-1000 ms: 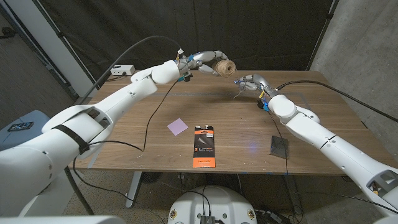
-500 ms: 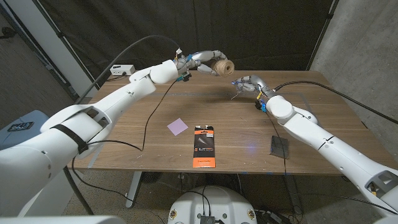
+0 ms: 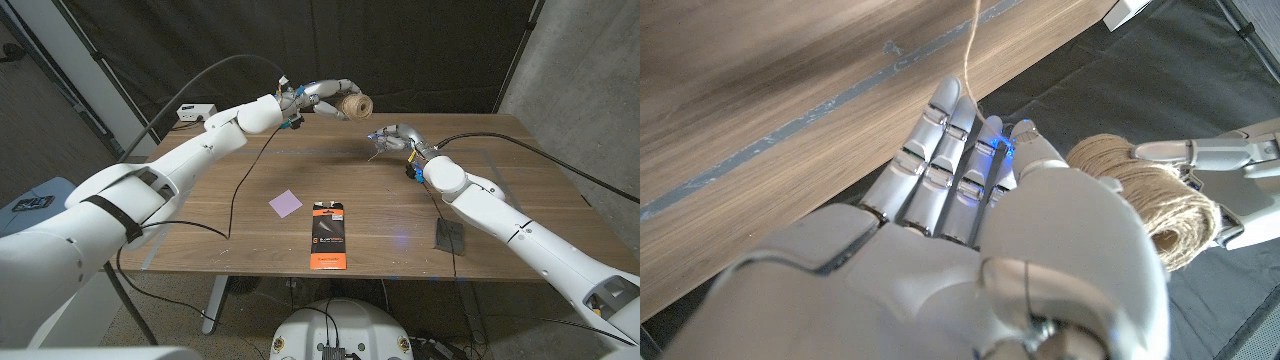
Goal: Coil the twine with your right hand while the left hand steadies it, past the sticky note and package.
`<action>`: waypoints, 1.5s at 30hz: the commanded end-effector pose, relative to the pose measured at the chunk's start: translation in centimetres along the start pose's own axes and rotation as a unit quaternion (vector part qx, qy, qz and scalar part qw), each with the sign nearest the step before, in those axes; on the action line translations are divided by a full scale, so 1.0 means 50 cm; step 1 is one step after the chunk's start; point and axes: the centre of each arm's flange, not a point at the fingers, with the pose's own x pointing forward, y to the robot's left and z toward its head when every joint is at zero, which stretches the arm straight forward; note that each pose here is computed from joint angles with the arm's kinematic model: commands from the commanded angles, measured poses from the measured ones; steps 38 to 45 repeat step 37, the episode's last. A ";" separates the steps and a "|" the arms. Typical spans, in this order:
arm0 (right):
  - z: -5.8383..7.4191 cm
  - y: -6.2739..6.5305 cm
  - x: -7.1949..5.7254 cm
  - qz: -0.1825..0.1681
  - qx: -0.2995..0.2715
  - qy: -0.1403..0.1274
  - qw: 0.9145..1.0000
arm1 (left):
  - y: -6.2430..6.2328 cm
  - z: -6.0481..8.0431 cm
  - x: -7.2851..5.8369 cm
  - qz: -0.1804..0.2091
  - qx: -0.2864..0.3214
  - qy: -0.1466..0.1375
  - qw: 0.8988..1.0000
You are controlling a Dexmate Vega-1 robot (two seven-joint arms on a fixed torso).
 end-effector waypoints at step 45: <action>0.041 0.048 -0.011 0.053 0.007 -0.034 0.998 | 0.012 -0.032 -0.004 0.018 0.002 0.024 1.000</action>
